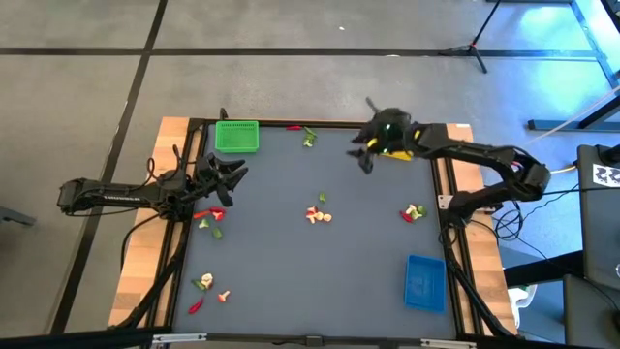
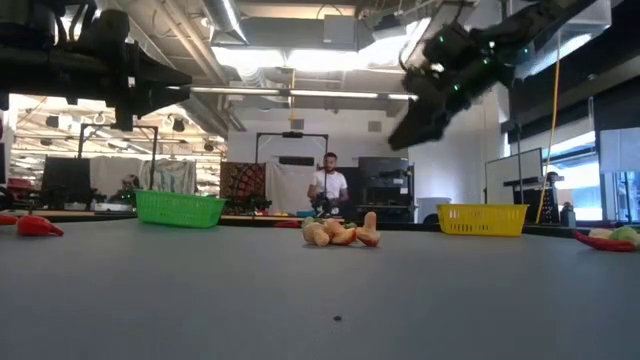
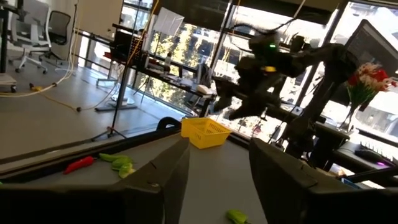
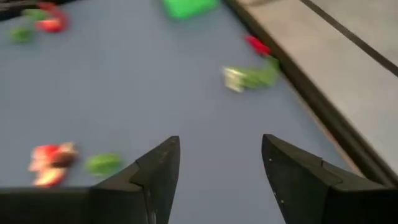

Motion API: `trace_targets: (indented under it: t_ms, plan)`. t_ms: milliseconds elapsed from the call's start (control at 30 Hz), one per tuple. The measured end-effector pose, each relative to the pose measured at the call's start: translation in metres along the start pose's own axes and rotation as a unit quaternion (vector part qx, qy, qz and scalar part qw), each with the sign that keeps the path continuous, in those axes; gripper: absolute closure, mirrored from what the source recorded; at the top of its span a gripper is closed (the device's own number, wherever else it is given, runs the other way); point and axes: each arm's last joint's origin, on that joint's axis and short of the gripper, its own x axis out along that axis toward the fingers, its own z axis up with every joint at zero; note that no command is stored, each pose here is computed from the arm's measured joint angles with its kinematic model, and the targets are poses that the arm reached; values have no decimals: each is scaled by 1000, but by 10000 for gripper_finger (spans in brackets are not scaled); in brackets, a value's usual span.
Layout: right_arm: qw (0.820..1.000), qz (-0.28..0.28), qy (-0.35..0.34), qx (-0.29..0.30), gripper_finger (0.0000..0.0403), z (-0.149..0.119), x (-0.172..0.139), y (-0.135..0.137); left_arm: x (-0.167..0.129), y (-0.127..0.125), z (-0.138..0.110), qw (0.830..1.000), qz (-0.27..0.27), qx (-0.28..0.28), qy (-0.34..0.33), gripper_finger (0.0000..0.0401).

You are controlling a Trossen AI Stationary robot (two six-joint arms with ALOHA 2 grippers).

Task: Sort produce into baskets
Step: Put the green chili pepper into the yellow bin

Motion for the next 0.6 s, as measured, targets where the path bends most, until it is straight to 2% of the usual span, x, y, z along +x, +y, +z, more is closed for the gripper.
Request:
trace_targets:
  t_ms: [100,267,433,600]
  plan:
    - [998,44,0,-40,176,2,6,30,0,0,0,1000,-1,-12,0,237]
    - [992,96,0,-80,176,3,14,66,0,0,0,1000,-1,14,0,237]
    - [989,92,9,-111,175,-4,34,85,0,0,0,1000,-1,-22,0,237]
    - [987,107,33,-115,175,-20,63,95,0,-1,2,1000,-3,-22,-8,237]
